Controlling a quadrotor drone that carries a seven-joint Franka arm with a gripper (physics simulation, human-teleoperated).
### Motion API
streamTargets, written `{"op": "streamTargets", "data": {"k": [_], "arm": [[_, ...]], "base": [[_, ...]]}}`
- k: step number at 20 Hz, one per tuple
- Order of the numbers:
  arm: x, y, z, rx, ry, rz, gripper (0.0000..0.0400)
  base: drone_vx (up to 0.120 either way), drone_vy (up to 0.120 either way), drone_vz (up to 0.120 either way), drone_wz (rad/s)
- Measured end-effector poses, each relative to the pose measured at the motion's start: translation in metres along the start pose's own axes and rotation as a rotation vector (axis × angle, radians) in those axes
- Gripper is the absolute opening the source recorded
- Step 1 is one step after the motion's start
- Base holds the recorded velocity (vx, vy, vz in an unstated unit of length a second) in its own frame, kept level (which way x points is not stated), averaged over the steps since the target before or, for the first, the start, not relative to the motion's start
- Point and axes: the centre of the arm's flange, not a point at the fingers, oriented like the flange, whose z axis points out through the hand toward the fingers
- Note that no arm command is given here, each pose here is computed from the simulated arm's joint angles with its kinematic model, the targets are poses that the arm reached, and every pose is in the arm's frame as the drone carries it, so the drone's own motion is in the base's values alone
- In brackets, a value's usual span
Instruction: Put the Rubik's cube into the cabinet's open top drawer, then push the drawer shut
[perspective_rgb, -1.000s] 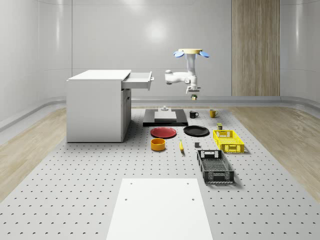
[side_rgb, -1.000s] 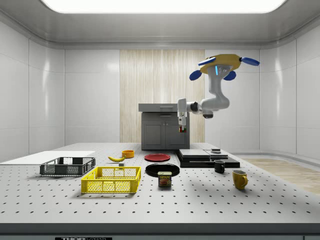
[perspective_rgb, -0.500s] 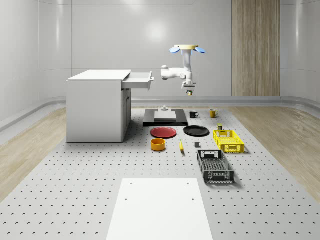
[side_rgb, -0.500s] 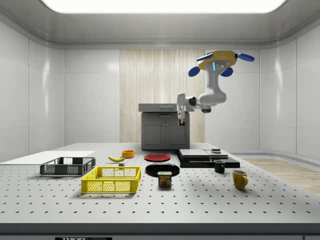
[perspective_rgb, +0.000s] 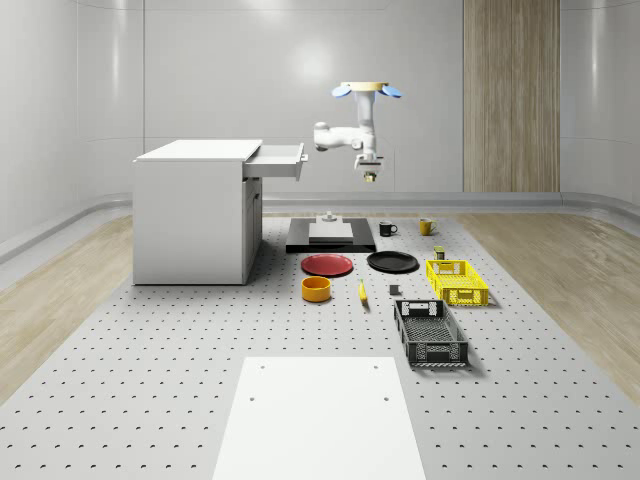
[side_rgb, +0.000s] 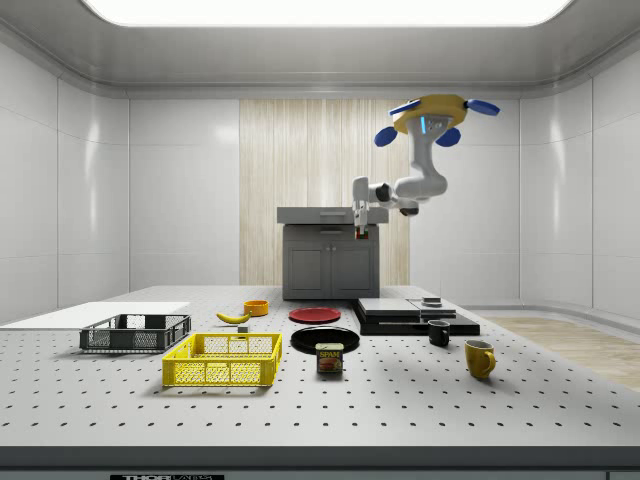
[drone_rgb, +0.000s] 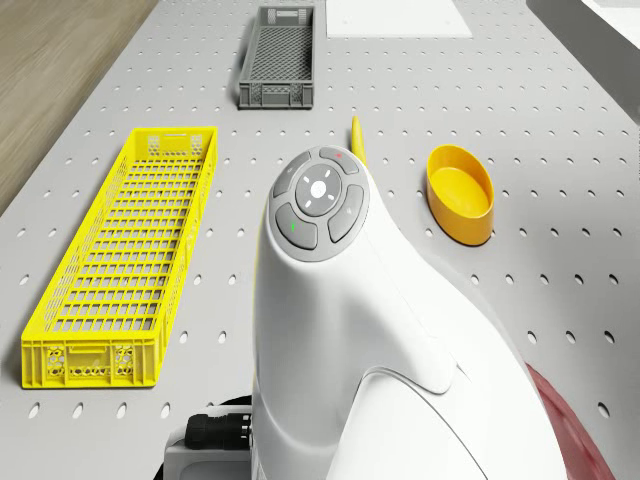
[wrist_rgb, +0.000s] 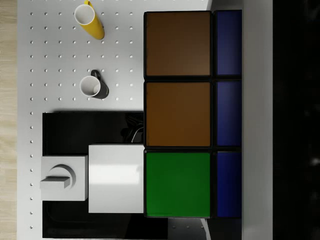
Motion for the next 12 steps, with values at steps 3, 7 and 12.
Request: {"op": "streamTargets", "data": {"k": [3, 7, 12], "arm": [[0.0000, 0.0000, 0.0000, 0.000, 0.000, 0.000, 0.0325], [0.0000, 0.0000, 0.0000, 0.000, 0.000, 0.000, 0.0325], [0.0000, 0.0000, 0.0000, 0.000, 0.000, 0.000, 0.0325]], "base": [[0.000, -0.120, 0.120, 0.000], [0.000, -0.120, 0.120, 0.000], [0.000, -0.120, 0.120, 0.000]]}}
